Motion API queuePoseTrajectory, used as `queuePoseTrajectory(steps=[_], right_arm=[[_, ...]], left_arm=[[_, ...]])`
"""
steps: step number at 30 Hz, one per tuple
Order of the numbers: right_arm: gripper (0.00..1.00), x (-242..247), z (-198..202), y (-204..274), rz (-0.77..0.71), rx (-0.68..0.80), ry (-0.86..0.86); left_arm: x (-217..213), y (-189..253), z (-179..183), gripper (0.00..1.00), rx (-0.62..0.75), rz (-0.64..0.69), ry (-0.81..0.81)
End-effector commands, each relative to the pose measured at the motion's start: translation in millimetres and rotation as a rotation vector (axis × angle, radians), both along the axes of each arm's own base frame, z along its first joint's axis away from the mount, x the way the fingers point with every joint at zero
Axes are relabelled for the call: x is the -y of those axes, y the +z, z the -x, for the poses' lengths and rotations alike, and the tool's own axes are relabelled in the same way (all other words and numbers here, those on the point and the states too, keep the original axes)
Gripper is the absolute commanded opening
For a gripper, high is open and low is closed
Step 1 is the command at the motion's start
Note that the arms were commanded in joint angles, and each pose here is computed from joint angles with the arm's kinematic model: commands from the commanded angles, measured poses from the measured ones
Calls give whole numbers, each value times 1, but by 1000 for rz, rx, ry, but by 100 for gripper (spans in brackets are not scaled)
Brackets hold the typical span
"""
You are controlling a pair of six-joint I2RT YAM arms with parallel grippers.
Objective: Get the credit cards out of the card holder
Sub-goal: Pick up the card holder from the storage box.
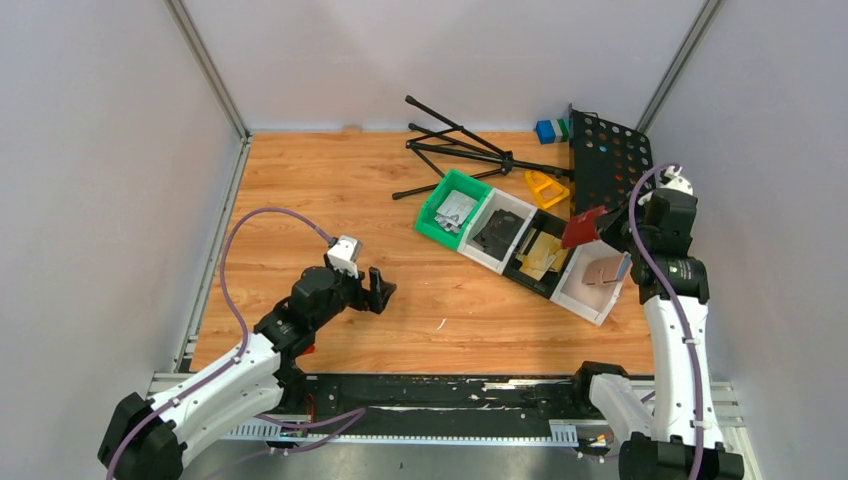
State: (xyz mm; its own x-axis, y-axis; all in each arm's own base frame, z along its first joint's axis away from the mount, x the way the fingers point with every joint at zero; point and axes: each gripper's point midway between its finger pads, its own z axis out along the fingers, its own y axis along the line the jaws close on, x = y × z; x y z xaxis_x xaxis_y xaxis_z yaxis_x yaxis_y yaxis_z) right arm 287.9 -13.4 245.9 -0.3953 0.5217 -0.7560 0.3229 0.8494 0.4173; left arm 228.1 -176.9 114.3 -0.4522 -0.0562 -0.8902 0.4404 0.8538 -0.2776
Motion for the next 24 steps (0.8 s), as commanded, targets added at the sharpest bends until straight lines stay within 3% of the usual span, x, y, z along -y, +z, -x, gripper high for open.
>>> queuePoseTrajectory(steps=[1,7,14,20,24], right_arm=[[0,-54,-2,36,-113,65,274],[0,-116,11,26,-279,8,367],[0,-171,24,-3,-588,-122,323],[0,-194,33,-7,-632,-263,259],[0,-212,34,-6,-723,-304,276]], left_arm=[[26,30,4,91,112,91,-151],[27,50,-1,88,177,77,-105],[65,83,13,86,332,-85,-190],[96,110,21,84,453,-211,-295],[120,115,26,84,459,-279,-351]])
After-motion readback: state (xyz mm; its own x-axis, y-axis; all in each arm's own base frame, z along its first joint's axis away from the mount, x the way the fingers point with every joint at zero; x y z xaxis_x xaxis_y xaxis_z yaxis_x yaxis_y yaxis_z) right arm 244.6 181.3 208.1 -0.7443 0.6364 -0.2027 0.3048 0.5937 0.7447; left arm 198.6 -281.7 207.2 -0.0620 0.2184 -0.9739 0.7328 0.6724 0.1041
